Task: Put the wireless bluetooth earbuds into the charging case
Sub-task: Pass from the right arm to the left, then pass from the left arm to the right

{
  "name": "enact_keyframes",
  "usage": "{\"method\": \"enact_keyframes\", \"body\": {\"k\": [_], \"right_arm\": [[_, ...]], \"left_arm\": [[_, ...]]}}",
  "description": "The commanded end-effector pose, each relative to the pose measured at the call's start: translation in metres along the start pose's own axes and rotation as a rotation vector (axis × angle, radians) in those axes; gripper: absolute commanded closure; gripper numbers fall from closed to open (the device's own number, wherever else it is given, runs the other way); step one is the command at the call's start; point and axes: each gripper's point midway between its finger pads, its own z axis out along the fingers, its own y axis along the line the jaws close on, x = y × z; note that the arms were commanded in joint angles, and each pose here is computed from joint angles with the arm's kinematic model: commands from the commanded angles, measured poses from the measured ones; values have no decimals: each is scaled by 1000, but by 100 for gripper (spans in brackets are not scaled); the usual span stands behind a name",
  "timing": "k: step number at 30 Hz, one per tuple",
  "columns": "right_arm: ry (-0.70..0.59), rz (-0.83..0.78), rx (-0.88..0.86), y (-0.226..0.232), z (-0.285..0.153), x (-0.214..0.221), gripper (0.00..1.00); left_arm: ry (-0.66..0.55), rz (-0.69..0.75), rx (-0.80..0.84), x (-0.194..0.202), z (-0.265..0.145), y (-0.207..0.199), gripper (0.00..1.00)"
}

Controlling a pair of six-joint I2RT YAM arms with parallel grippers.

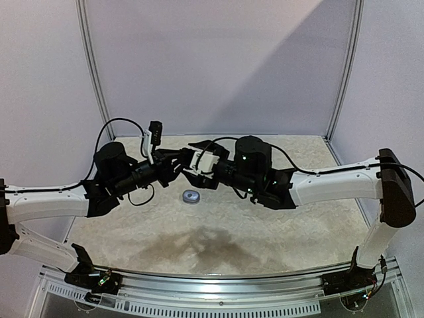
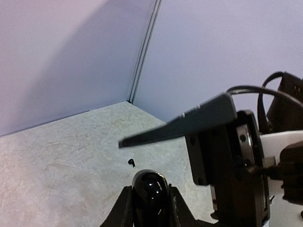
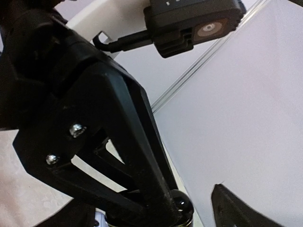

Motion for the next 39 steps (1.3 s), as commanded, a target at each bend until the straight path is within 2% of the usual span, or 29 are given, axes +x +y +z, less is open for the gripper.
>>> {"method": "enact_keyframes", "body": {"k": [1,7,10,13,18,25,27,33,39], "right_arm": [[54,95,-91,-17,-5,0,3],[127,217,-621,18,-62,-2,1],[173,248,-760,30,-78,5,2],[198,247,-834,40,-77,10,7],[214,243,-882,48,-68,18,24],[231,234,-846,46,-56,25,58],[218,239,-842,45,-55,21,64],[208,240,-832,42,-55,18,64],[219,237,-801,37,-51,20,54]], "left_arm": [[10,112,34,9,-7,-2,100],[34,239,131,23,-15,-16,100],[41,332,211,30,-18,-29,100],[44,393,245,33,-18,-34,100],[53,395,272,34,-19,-39,100],[62,388,285,36,-19,-43,100],[66,386,289,38,-19,-43,100],[75,380,295,39,-19,-44,100],[80,375,300,40,-19,-45,100]]}}
